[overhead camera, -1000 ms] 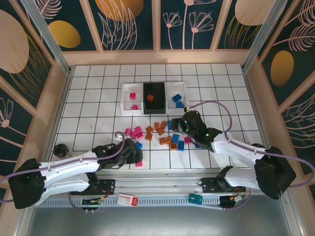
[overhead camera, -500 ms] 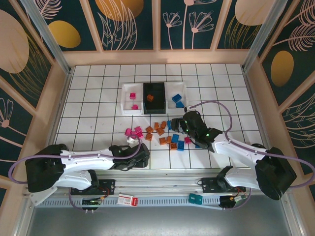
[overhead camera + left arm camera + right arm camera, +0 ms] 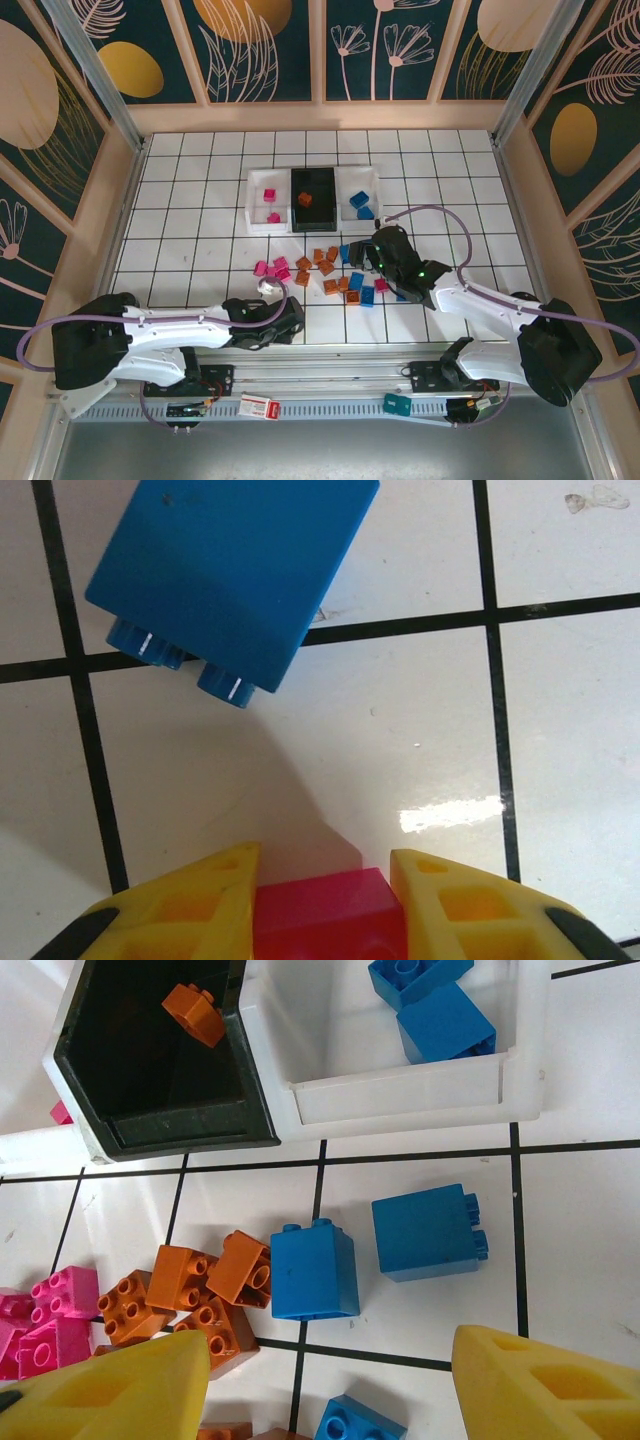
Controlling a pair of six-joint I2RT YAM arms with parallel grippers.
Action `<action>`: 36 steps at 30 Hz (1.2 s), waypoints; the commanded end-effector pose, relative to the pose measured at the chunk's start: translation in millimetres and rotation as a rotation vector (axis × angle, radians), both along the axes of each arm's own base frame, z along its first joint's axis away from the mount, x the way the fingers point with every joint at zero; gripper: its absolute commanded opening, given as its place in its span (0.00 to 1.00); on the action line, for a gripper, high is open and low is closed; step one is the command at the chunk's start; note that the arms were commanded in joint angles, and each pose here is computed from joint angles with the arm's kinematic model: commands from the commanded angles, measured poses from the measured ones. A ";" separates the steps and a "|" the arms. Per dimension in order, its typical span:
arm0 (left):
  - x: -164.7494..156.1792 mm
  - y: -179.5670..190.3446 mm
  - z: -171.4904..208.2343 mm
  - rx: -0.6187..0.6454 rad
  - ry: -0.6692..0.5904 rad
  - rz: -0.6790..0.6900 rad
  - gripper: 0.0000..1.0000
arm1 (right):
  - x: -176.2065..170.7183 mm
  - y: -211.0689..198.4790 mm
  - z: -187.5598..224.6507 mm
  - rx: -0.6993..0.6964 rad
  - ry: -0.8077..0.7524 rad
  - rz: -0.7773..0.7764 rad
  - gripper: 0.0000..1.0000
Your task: Sort the legos into containers by color
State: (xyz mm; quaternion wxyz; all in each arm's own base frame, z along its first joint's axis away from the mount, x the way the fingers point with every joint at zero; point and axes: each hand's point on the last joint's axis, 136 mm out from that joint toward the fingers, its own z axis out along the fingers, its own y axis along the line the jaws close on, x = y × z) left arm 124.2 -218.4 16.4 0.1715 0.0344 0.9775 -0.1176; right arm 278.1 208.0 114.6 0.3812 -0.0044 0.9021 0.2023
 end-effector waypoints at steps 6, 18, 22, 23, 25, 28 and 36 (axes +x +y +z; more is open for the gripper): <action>60.8 13.5 75.3 -0.069 -0.183 0.100 0.23 | 4.1 -1.6 2.5 -0.004 -0.005 -0.033 0.66; 263.9 48.5 166.6 -0.084 -0.482 0.339 0.25 | 4.2 2.0 -4.7 0.001 0.023 -0.032 0.66; 308.1 50.4 152.6 -0.040 -0.462 0.363 0.25 | 3.9 -1.0 -5.0 -0.016 0.025 -0.039 0.66; 318.9 52.0 146.5 -0.031 -0.451 0.373 0.25 | 3.6 -1.7 -4.2 -0.017 0.023 -0.040 0.66; 334.9 54.6 128.2 -0.010 -0.414 0.386 0.24 | 3.0 -4.3 -1.9 -0.020 0.021 -0.046 0.66; 353.7 56.5 113.8 0.014 -0.392 0.400 0.25 | 0.9 -9.2 5.1 -0.020 0.008 -0.055 0.66; 383.6 52.6 90.2 0.057 -0.353 0.412 0.31 | -1.5 -32.7 4.4 -0.035 0.032 -0.099 0.66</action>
